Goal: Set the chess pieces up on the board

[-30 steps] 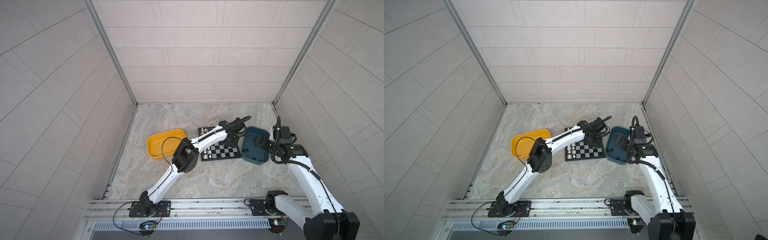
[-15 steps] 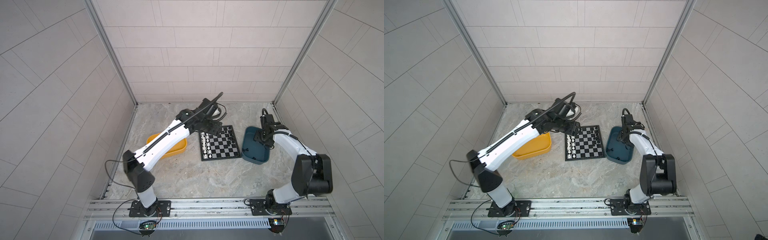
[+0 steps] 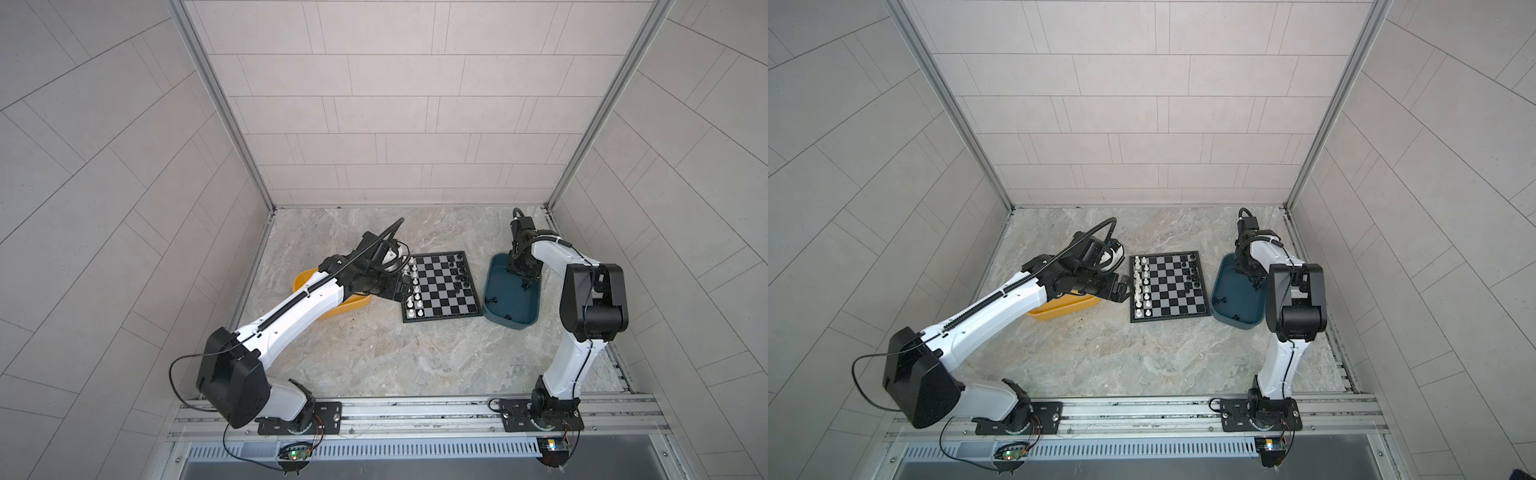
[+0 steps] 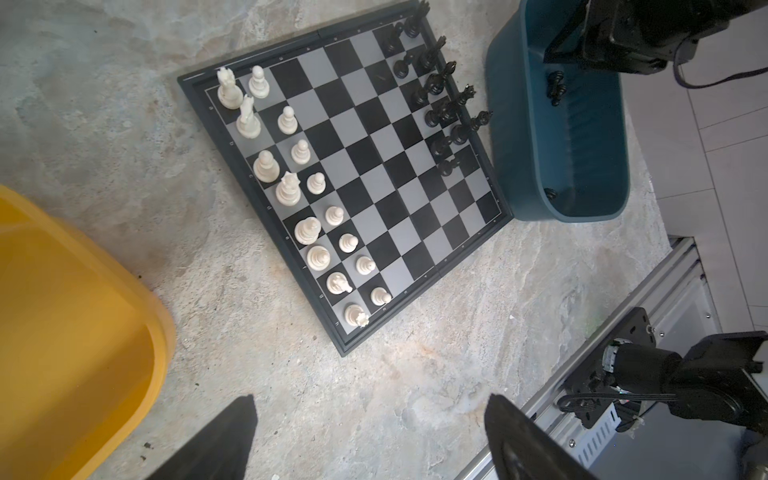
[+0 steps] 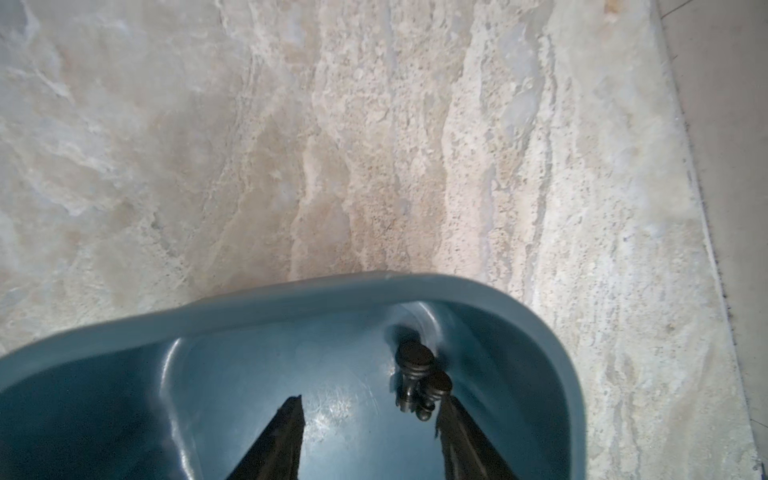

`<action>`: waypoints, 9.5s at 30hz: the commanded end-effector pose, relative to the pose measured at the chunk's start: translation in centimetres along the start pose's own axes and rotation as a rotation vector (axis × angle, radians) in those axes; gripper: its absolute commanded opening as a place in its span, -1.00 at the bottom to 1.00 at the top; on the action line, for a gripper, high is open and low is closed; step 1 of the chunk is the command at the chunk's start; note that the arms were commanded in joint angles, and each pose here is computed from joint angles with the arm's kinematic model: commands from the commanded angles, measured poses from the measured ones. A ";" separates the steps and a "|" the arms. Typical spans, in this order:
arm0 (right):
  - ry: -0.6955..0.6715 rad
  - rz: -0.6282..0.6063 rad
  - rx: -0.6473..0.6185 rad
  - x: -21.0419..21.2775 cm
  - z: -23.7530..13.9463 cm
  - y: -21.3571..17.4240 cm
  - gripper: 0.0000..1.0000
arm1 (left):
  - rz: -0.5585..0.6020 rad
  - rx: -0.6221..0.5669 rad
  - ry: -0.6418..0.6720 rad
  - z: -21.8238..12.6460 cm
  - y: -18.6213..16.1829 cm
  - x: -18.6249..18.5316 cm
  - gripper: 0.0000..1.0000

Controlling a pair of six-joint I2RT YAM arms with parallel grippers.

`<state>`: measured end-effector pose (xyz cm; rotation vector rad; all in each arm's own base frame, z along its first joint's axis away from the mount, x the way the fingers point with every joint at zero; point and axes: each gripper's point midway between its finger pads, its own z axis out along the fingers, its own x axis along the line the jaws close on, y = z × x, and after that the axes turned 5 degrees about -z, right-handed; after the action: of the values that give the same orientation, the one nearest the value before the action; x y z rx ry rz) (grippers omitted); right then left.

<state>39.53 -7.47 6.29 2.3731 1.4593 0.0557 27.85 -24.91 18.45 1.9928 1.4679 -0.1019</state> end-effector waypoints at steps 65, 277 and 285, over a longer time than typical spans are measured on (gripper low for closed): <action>1.003 0.776 0.107 6.1 -16.3 -6.0 -1.00 | 0.067 -0.456 -0.568 11.1 8.8 -18.2 0.40; 0.624 -0.187 -0.254 1.8 -21.7 -10.8 0.68 | 0.258 0.433 0.306 11.0 -4.4 -4.8 -0.10; 0.626 -0.170 -0.252 1.7 -21.3 -11.1 0.66 | 0.275 0.508 0.312 12.7 -6.0 -3.9 -0.19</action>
<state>26.69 4.55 22.60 2.0926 1.7939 0.9488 25.70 -34.44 8.74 2.6450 1.4401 -0.0199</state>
